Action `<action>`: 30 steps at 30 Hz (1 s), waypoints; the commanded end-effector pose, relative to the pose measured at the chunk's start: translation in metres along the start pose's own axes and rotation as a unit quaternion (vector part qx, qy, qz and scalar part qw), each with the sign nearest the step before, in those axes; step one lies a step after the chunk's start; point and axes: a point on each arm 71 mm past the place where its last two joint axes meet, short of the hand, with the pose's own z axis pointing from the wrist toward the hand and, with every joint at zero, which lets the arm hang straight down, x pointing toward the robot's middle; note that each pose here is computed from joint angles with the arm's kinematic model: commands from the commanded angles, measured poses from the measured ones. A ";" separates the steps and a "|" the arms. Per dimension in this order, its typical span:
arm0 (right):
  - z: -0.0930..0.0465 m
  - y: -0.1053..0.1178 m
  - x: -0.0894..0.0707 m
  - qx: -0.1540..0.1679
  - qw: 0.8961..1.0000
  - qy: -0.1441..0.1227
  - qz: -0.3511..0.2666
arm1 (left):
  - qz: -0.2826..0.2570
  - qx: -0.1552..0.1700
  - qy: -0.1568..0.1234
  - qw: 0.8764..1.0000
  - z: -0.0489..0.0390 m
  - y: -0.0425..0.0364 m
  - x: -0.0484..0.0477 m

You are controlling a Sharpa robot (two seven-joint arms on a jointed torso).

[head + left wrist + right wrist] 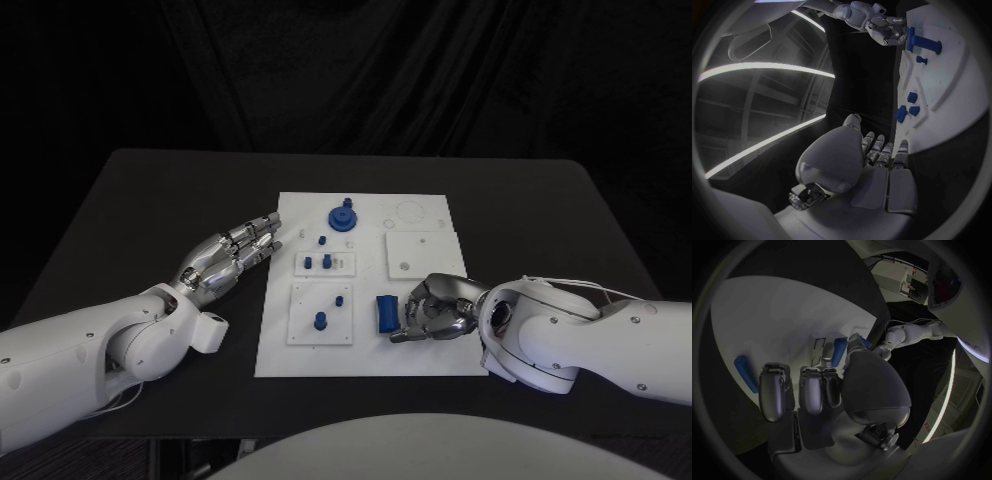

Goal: Assemble the parts on the task board

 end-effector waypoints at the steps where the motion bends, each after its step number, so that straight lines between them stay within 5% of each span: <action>1: -0.003 0.001 -0.001 -0.011 1.000 -0.011 0.005 | -0.007 0.005 0.006 1.000 0.0003 -0.0004 0.0019; 7: -0.013 -0.003 -0.007 -0.010 0.999 -0.031 0.017 | -0.006 0.005 0.004 1.000 -0.0006 -0.0002 0.0013; 20: -0.038 -0.028 -0.063 0.063 0.995 -0.077 -0.029 | -0.003 0.007 0.000 1.000 0.0001 -0.0002 0.0019; 30: -0.040 -0.045 -0.070 0.098 0.983 -0.119 -0.098 | -0.005 0.008 0.004 1.000 0.0022 0.0001 0.0043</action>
